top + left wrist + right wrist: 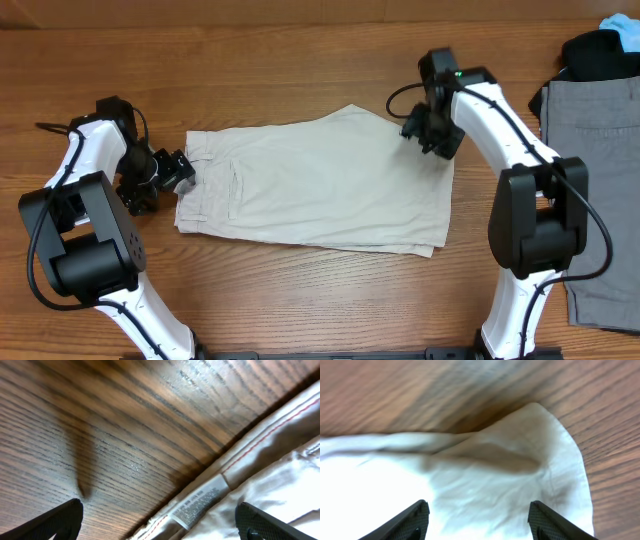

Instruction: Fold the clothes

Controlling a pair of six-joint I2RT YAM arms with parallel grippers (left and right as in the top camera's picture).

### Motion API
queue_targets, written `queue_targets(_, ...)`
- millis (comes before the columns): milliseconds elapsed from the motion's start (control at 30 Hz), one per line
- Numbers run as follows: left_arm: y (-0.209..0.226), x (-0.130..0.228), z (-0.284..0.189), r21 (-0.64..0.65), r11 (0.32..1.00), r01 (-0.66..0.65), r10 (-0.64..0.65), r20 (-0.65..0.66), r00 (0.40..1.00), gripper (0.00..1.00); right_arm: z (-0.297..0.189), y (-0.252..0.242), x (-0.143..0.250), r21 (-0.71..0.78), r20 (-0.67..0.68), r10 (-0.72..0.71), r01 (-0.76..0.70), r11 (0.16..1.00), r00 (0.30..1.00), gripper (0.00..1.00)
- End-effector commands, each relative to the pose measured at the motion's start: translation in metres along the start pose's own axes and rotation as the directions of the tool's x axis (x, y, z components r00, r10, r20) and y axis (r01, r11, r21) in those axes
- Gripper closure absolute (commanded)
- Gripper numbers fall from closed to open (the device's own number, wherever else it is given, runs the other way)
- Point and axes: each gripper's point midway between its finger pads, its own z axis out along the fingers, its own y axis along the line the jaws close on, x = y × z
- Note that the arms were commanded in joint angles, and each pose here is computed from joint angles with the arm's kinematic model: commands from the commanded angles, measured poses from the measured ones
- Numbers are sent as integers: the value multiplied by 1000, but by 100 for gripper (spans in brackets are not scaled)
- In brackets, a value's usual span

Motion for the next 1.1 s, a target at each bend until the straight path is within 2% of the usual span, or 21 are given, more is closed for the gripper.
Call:
queue_targets(0,-8,-10,-17,31,999,-33,33,18,999,0,-42,15,-11,-81,47,-81,84,993,996,32)
queue_targets(233,-38,-10,-23,169,964,-205,202,39,979,0,-83,10,-6,-57,22,-114,115,992,993,32)
queue_targets(333,-46,-19,-23,193,942,-276,262,93,961,0,-126,5,-1,-60,26,-145,147,987,989,31)
queue_targets(400,-57,-18,-26,253,912,-324,305,112,946,0,-149,4,5,-77,30,-173,175,982,984,30)
queue_targets(567,-58,-19,-23,246,902,-354,334,119,935,0,-197,-4,14,-115,90,-182,192,975,979,29)
queue_targets(733,-55,-17,-3,257,900,-352,346,70,936,0,-228,-9,18,-156,165,-172,198,968,971,26)
queue_targets(1067,-64,-4,25,364,852,-376,403,2,915,0,-240,-15,26,-160,174,-171,199,967,970,23)
